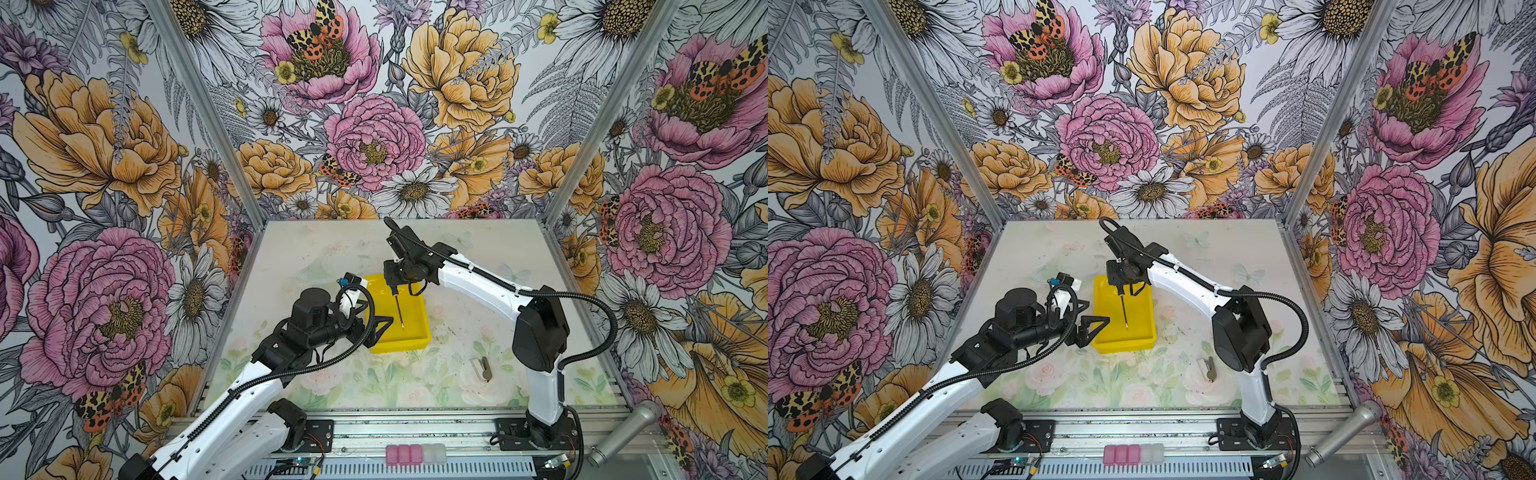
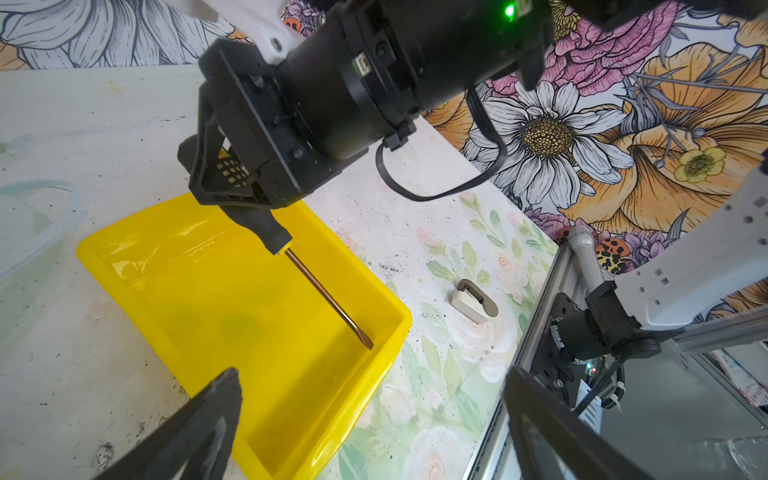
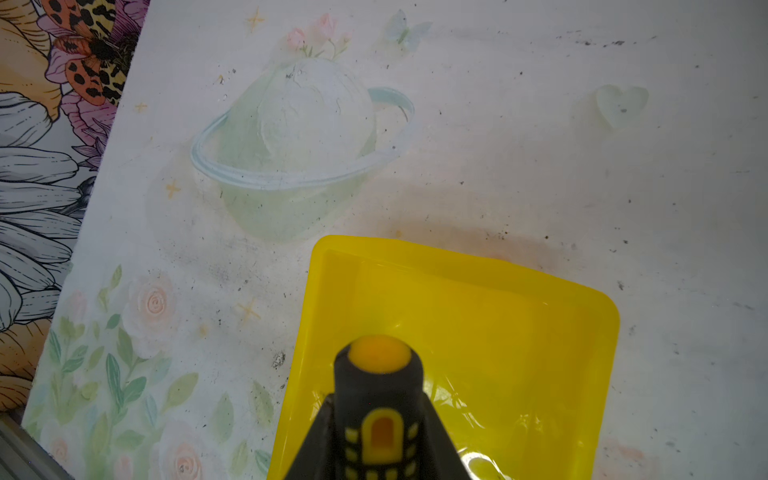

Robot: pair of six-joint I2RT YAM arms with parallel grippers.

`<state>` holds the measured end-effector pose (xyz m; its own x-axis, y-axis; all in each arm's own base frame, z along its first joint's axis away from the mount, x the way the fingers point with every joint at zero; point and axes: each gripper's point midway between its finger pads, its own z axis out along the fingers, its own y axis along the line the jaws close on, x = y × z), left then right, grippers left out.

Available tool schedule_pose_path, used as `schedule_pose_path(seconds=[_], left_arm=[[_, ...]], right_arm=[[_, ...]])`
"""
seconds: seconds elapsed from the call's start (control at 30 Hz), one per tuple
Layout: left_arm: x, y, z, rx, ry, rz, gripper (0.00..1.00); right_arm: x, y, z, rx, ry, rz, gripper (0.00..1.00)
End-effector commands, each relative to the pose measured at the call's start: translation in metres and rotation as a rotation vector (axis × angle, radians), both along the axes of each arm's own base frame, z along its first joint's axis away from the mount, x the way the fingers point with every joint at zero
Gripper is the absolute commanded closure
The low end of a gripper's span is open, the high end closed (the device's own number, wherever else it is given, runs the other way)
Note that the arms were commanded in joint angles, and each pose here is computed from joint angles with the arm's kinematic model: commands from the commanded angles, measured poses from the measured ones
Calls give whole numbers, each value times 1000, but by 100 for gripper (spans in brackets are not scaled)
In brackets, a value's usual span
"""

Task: Put the screwdriver in the bin
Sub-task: 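Carry the screwdriver with the right gripper over the yellow bin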

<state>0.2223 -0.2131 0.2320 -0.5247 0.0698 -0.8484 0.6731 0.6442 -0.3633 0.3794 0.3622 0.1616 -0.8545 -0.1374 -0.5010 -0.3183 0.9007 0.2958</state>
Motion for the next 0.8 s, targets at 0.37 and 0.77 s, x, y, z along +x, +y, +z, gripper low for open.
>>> schedule_pose_path(seconds=[0.37, 0.77], left_arm=[[2, -2, -6, 1, 8, 10, 1], [1, -5, -12, 12, 29, 4, 2]], right_arm=[[5, 18, -1, 49, -2, 22, 100], [7, 22, -22, 46, 42, -5, 100]])
